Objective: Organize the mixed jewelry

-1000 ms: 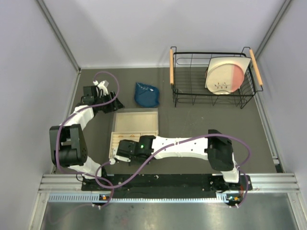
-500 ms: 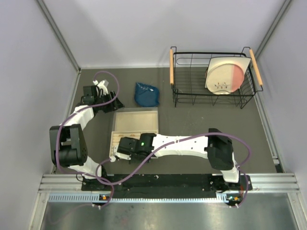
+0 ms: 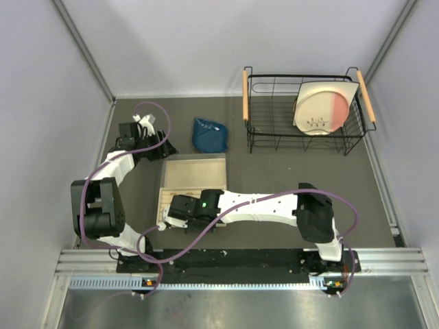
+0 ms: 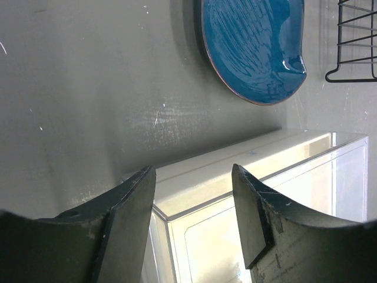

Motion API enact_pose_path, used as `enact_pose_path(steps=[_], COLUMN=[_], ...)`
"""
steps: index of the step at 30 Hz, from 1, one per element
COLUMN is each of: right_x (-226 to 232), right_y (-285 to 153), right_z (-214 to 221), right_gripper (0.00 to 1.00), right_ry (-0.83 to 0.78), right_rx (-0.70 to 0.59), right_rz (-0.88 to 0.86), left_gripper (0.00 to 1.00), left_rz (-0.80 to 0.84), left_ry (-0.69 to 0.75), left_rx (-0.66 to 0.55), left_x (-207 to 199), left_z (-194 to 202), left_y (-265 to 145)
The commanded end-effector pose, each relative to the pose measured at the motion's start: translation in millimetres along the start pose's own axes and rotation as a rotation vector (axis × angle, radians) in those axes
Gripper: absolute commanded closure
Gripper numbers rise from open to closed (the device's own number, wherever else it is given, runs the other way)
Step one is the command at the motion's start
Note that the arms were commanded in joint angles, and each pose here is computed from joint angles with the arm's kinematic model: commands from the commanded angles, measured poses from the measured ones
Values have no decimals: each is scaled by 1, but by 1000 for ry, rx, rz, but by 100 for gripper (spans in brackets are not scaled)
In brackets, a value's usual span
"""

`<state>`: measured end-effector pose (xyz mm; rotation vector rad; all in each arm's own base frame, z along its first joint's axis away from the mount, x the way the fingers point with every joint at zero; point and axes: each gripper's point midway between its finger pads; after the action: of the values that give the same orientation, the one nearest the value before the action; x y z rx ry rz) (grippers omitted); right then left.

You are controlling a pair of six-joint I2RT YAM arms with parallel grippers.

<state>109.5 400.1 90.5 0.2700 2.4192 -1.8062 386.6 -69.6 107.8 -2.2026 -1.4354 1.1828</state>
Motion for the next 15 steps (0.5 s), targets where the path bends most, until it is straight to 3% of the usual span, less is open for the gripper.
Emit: enact_pose_path(steps=[1,15], right_x=[-34,-32], right_y=[-21,-21], right_z=[-13,-10], right_gripper=[100,100], right_ry=[68,73], right_rx=[-89,-96], right_rz=[102,96], left_gripper=[40,40], left_rz=[25,25], left_ry=[15,12], left_rx=[21,24], left_x=[-7,-6], left_z=[2,3], left_y=[-1,0])
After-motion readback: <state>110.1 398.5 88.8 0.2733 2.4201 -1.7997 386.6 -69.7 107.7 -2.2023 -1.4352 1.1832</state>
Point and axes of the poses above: each gripper's point midway between its finger pads, its own y axis out along the fingers, its own x axis along the line the jaws close on, z = x × y, and after that the axes turned 4 degrees about y, right-handed
